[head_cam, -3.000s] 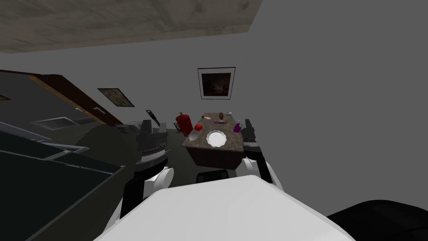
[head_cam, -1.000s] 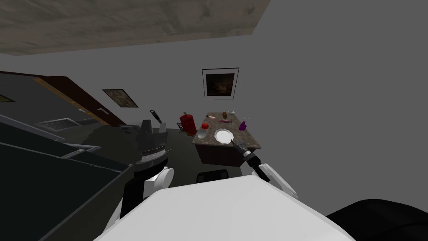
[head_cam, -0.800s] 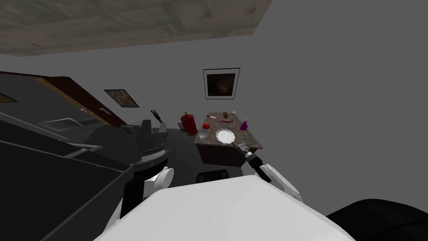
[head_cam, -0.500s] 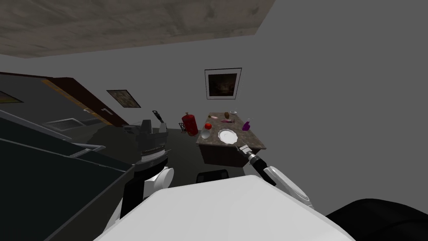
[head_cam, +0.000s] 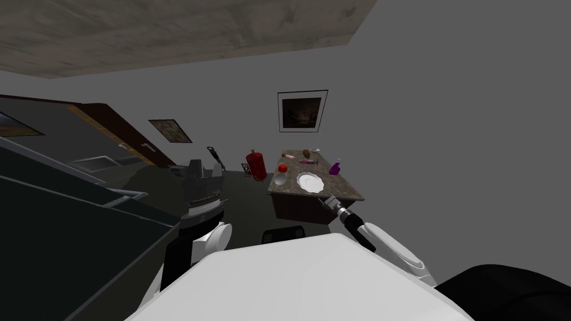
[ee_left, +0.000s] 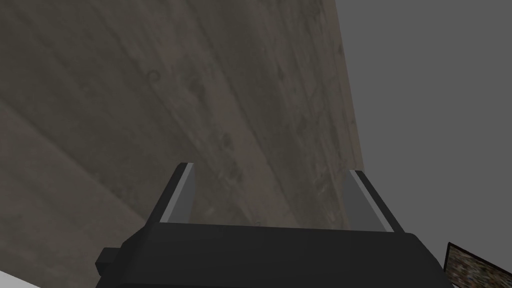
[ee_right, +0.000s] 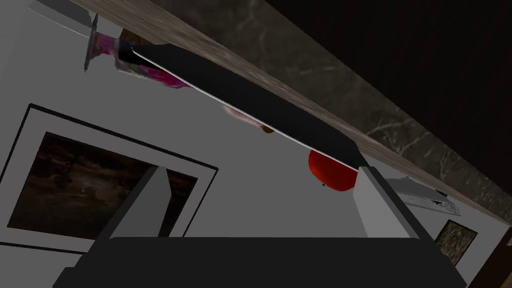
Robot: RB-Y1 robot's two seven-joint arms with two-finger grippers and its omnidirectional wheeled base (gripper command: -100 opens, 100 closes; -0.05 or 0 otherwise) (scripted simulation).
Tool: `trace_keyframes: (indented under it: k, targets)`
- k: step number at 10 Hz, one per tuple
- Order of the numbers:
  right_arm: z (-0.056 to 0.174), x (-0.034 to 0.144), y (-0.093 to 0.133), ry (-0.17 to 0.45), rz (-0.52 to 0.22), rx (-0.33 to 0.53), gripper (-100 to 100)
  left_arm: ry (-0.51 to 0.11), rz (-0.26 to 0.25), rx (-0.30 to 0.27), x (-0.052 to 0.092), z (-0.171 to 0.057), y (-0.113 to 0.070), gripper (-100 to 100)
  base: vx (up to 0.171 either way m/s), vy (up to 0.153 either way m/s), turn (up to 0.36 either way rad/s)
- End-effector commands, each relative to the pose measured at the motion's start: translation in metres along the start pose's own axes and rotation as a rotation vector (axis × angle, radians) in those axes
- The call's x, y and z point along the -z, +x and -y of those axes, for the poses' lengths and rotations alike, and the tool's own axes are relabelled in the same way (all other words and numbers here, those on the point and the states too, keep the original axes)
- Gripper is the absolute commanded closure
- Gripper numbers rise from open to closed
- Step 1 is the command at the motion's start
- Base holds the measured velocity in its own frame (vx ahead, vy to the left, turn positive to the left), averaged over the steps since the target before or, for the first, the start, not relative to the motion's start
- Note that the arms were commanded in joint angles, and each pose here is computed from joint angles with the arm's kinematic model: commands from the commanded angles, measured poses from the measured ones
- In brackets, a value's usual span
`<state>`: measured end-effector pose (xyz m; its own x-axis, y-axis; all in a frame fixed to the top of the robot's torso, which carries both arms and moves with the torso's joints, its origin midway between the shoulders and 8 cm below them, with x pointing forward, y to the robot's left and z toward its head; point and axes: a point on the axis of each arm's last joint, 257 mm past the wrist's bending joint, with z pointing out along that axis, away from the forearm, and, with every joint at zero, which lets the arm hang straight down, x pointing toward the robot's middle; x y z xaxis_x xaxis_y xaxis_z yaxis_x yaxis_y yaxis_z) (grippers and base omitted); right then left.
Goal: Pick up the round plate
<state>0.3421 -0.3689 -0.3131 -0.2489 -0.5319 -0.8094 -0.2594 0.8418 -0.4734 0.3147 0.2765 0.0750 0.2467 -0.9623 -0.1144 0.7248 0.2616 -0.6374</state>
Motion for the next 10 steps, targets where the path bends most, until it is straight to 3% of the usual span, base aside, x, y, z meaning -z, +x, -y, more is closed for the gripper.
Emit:
trace_keyframes:
  k: [1,3,4,6,7,10]
  targets:
    - [0.015,0.01,0.027,-0.005,-0.061,0.144,-100,0.0,0.0,0.0,0.0,0.0,0.0,0,0.049,0.159,0.029]
    - [0.036,0.022,0.056,-0.016,-0.131,0.317,-100,0.0,0.0,0.0,0.0,0.0,0.0,0,0.071,0.201,0.026]
    - [0.036,0.022,0.056,-0.017,-0.132,0.33,-100,0.0,0.0,0.0,0.0,0.0,0.0,0,0.018,0.135,0.019]
    - [0.058,0.034,0.078,-0.032,-0.193,0.497,-100,0.0,0.0,0.0,0.0,0.0,0.0,0,0.015,0.125,0.044]
    - [0.058,0.034,0.078,-0.032,-0.193,0.497,-100,0.0,0.0,0.0,0.0,0.0,0.0,0,0.043,0.094,0.007]
    - [0.089,0.05,0.103,-0.057,-0.266,0.71,-100,0.0,0.0,0.0,0.0,0.0,0.0,0,0.062,0.125,0.041]
